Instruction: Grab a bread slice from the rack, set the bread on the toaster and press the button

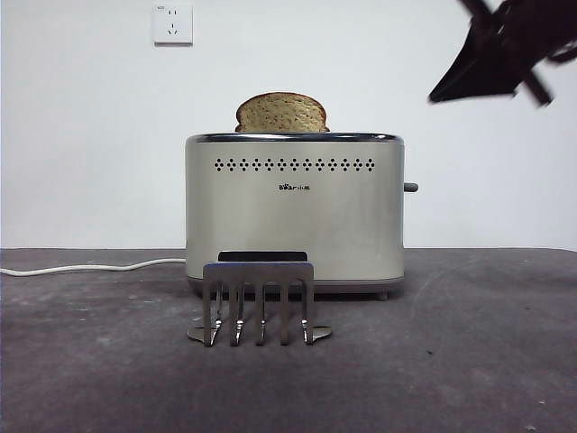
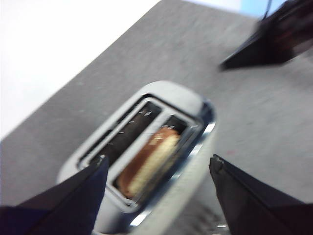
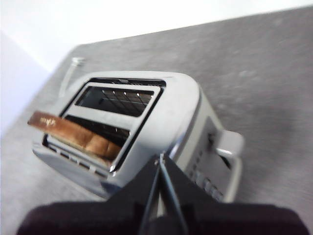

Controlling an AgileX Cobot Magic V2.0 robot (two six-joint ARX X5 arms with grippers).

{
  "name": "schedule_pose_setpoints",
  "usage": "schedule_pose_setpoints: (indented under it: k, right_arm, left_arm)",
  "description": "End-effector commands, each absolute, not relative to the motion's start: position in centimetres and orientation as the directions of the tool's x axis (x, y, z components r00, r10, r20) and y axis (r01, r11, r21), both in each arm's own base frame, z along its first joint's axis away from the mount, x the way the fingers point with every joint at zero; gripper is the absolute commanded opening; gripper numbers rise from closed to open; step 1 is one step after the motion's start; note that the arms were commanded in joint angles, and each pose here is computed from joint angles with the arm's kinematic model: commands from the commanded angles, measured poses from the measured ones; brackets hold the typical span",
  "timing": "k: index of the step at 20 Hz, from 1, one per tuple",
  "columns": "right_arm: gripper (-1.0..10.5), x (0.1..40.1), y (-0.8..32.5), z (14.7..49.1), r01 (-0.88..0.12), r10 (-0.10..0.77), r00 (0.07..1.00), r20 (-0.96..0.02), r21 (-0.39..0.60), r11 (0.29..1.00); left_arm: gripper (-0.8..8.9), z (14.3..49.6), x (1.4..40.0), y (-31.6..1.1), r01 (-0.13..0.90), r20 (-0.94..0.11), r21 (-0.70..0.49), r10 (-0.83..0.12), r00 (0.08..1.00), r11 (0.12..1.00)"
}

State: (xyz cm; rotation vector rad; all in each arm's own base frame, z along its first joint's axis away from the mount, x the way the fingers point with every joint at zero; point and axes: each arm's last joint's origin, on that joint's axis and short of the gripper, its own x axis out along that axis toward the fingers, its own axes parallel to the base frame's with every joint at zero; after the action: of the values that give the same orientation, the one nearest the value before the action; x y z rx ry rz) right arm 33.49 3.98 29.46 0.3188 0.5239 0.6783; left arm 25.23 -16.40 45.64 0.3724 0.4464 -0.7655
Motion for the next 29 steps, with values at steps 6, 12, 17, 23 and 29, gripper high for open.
schedule_pose_setpoints:
  k: [6,12,17,23,29]
  right_arm:
    - [-0.1,37.9,4.3,25.7,-0.415,0.674,0.640,-0.369,0.572,0.707]
    - [-0.1,39.9,4.5,24.0,-0.397,0.674,0.634,-0.379,0.589,0.704]
    - [-0.1,40.6,4.6,22.8,-0.390,0.673,0.630,-0.386,0.592,0.705]
    - [-0.1,41.3,4.6,20.9,-0.372,0.671,0.618,-0.409,0.599,0.709]
    - [-0.1,41.9,4.6,17.6,-0.333,0.667,0.576,-0.472,0.610,0.719]
  left_arm:
    - [3.54,48.3,20.9,-13.9,0.728,-0.455,0.073,-0.626,0.633,0.682]
    - [3.54,49.1,19.3,-12.9,0.725,-0.438,0.073,-0.631,0.640,0.685]
    - [3.54,49.2,19.1,-12.7,0.725,-0.437,0.072,-0.632,0.640,0.685]
    - [3.54,49.2,19.1,-12.7,0.725,-0.435,0.072,-0.632,0.641,0.685]
    - [3.54,49.1,19.1,-12.7,0.725,-0.445,0.070,-0.629,0.637,0.685]
